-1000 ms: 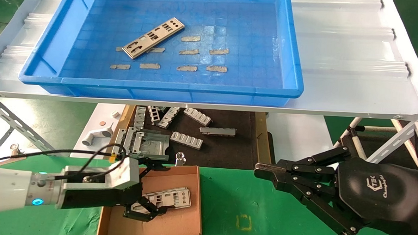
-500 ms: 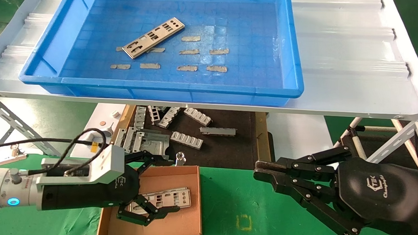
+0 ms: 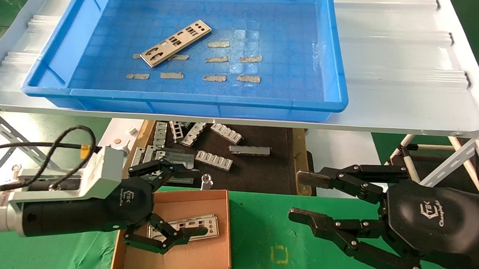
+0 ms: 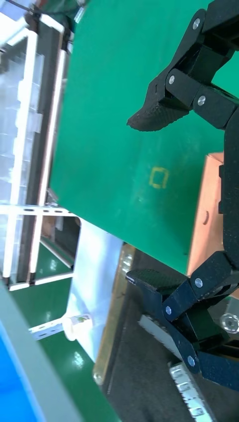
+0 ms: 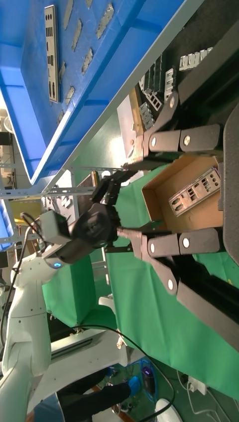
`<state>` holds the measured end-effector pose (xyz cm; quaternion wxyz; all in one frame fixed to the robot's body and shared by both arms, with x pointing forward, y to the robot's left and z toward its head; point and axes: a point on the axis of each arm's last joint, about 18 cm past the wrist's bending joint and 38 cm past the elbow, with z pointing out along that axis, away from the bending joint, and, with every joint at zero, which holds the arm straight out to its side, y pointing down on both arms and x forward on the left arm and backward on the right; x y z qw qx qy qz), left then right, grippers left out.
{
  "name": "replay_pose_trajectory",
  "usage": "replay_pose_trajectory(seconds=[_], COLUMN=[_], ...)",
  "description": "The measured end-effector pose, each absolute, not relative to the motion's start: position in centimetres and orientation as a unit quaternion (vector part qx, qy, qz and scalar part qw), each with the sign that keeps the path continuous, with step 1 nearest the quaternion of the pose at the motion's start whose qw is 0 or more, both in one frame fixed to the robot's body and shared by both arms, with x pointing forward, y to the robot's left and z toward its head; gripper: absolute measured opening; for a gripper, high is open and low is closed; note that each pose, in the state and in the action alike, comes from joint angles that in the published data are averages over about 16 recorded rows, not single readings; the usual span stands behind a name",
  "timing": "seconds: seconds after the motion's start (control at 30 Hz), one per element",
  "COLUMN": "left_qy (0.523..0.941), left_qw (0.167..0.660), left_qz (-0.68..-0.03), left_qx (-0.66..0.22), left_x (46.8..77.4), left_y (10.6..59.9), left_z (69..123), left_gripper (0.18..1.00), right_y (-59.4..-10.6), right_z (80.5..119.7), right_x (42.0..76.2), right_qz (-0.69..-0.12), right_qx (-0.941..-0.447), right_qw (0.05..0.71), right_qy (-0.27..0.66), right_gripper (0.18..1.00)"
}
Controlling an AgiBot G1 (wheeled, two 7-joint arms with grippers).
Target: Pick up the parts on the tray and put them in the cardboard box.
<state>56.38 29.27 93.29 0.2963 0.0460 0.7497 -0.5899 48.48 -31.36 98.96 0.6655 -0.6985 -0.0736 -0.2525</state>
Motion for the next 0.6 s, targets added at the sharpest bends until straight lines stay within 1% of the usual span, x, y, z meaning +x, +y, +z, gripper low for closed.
replay_pose_trajectory(seconds=[0.07,0.4,0.6], left_qy=[0.746,0.729,0.721], left_qw=[0.293,0.279,0.270], left_qz=[-0.596,-0.622,-0.634], left_qx=[0.048,0.061,0.070], left_x=[55.9,53.6,52.1], left_y=[29.3,29.4,29.6], left_z=[93.7,95.6,96.7], left_gripper=[1.001,1.001,1.001], right_y=[-31.4,-31.4,-31.4], right_z=[99.0,99.0,99.0], right_x=[48.5,48.5,48.5], right_qz=[-0.253,-0.253,-0.253], right_qx=[-0.699,-0.699,-0.699], right_qw=[0.666,0.666,0.666], right_qy=[-0.074,-0.074,-0.074], right_gripper=[0.432,0.684,0.815])
